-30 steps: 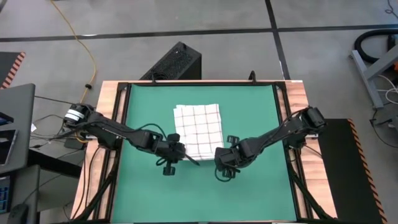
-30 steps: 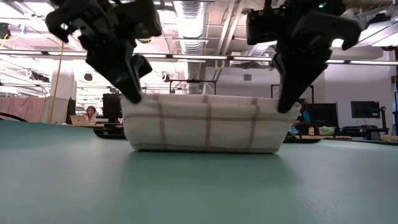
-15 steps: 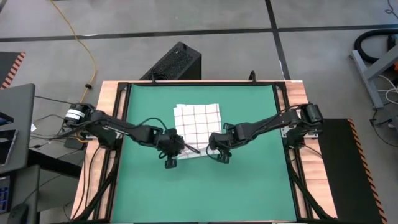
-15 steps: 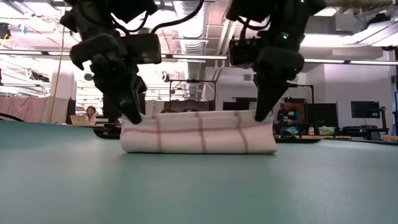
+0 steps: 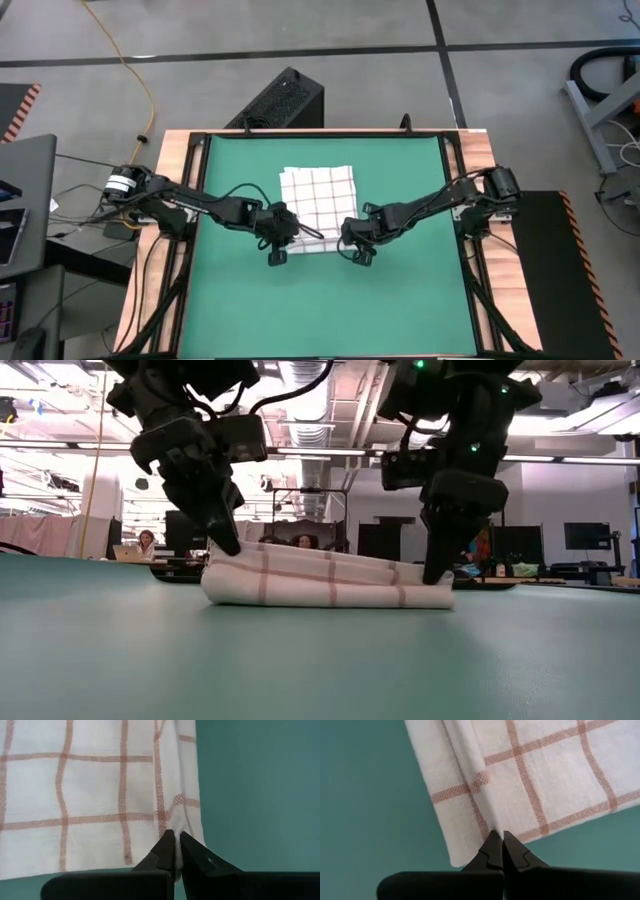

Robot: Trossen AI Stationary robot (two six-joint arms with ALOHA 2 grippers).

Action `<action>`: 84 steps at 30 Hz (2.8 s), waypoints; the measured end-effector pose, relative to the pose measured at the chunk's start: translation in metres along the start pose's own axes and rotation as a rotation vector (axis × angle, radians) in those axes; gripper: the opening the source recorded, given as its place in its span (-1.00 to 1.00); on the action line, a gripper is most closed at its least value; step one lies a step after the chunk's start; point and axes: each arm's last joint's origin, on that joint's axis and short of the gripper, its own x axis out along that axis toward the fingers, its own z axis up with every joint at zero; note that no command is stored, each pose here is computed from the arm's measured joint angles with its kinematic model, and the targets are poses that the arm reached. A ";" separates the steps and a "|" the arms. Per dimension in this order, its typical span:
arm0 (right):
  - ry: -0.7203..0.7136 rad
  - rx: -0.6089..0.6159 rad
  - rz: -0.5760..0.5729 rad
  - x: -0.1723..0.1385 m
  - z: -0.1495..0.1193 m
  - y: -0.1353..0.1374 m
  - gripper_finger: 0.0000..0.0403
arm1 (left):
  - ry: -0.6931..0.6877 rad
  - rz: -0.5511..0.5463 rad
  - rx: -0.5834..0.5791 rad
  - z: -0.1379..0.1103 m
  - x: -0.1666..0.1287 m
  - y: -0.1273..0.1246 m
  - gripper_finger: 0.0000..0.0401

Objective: Roll towel into tight, uniform cylinder
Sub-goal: Roll the white towel

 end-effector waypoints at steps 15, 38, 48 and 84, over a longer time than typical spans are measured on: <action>-0.012 0.031 -0.003 0.013 -0.008 -0.007 -0.99 | 0.041 0.141 -0.034 -0.007 0.024 0.005 -1.00; -0.022 0.020 -0.004 0.013 -0.007 -0.008 -0.99 | 0.045 0.095 0.011 -0.008 -0.011 -0.006 -0.55; -0.027 0.015 -0.002 0.014 -0.006 -0.009 -0.99 | -0.327 0.120 0.304 0.012 -0.027 -0.061 -0.98; -0.042 -0.034 -0.022 0.010 -0.002 -0.010 -0.99 | -0.348 0.345 0.132 0.011 -0.013 -0.031 -1.00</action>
